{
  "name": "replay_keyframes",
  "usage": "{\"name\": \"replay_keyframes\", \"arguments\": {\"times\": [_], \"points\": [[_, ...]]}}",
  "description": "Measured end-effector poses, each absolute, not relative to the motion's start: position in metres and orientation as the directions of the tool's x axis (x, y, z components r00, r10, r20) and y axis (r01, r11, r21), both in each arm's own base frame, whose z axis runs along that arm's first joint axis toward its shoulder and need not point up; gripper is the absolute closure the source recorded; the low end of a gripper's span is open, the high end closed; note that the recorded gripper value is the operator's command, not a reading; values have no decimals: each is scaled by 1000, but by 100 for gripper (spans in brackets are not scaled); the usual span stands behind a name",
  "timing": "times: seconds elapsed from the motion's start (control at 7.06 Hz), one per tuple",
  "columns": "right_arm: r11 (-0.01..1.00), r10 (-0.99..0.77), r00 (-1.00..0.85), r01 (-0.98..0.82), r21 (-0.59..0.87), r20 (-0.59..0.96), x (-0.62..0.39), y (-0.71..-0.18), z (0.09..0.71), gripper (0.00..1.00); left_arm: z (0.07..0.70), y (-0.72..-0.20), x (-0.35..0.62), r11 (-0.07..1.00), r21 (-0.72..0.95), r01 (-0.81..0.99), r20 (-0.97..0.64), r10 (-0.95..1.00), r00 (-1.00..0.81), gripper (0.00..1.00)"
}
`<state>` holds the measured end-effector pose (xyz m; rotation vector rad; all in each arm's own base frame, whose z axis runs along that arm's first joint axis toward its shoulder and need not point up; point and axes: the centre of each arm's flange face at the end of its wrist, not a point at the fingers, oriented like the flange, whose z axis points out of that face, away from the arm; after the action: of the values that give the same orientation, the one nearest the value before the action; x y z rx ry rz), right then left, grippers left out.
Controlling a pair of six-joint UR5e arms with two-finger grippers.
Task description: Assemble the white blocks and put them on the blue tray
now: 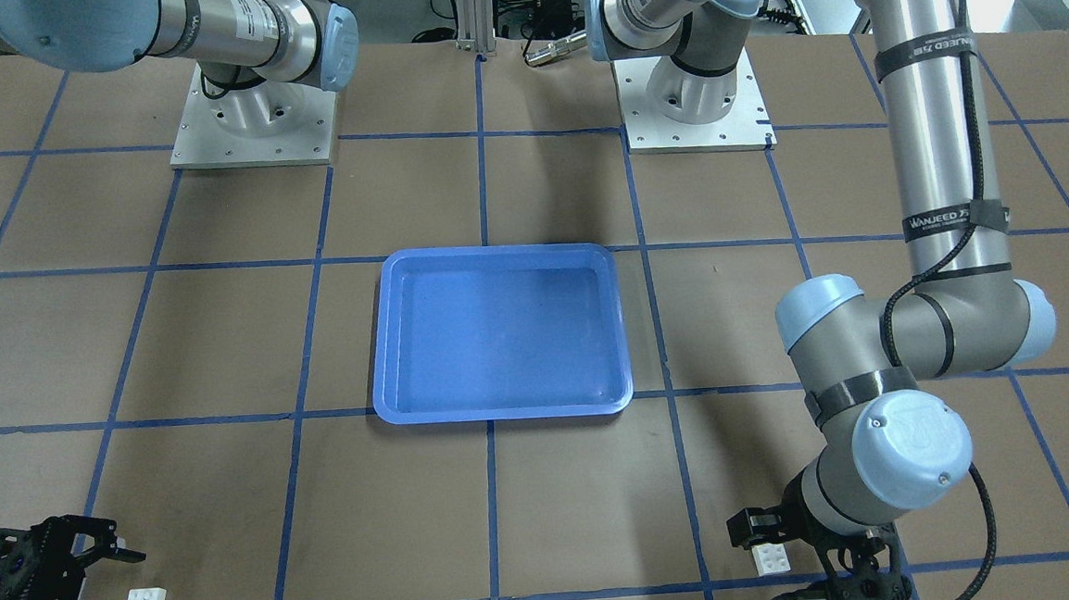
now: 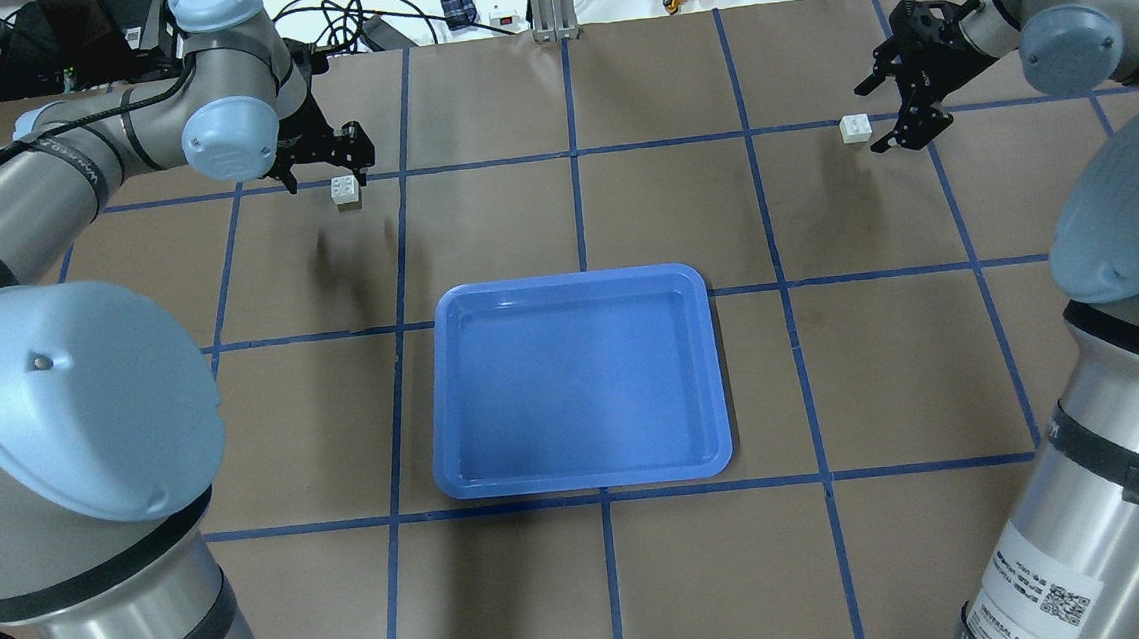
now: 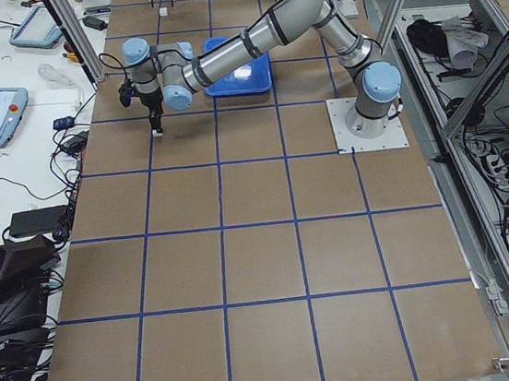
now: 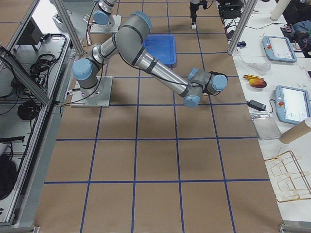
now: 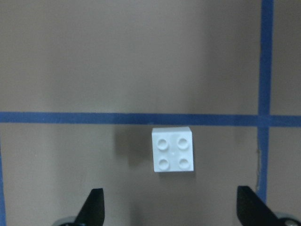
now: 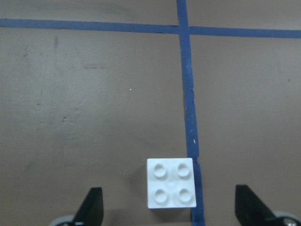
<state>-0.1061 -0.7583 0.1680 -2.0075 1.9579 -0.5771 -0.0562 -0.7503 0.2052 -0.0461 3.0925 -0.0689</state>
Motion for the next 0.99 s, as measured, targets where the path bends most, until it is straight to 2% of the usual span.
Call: {"name": "replay_keyframes", "arguments": {"times": [0.14,0.28,0.42,0.57,0.71,0.85,0.99], "points": [[-41,-997,3,-884,-465,82,-106,-758,163,0,194,-757,-53,999,-37,-30,-44,-32,-999,9],[-39,-997,2,-884,-466,80,-107,-758,162,0,186,-760,-53,999,-29,-29,-38,-30,-999,16],[-37,-997,1,-883,-468,78,-107,-758,161,19,181,-761,-54,999,-22,-26,-35,-26,-999,41],[-35,-997,-1,-881,-472,76,-106,-758,161,44,178,-761,-55,1000,-17,-17,-33,-18,-999,60],[-34,-997,-2,-879,-475,75,-106,-757,160,61,177,-761,-55,1000,-14,-9,-32,-9,-999,68],[-33,-997,-3,-878,-477,74,-105,-757,160,77,176,-761,-55,1000,-13,-8,-32,-8,-999,71],[-32,-997,-4,-878,-477,73,-105,-756,160,84,177,-762,-55,1000,-15,-12,-30,-12,-999,73]]}}
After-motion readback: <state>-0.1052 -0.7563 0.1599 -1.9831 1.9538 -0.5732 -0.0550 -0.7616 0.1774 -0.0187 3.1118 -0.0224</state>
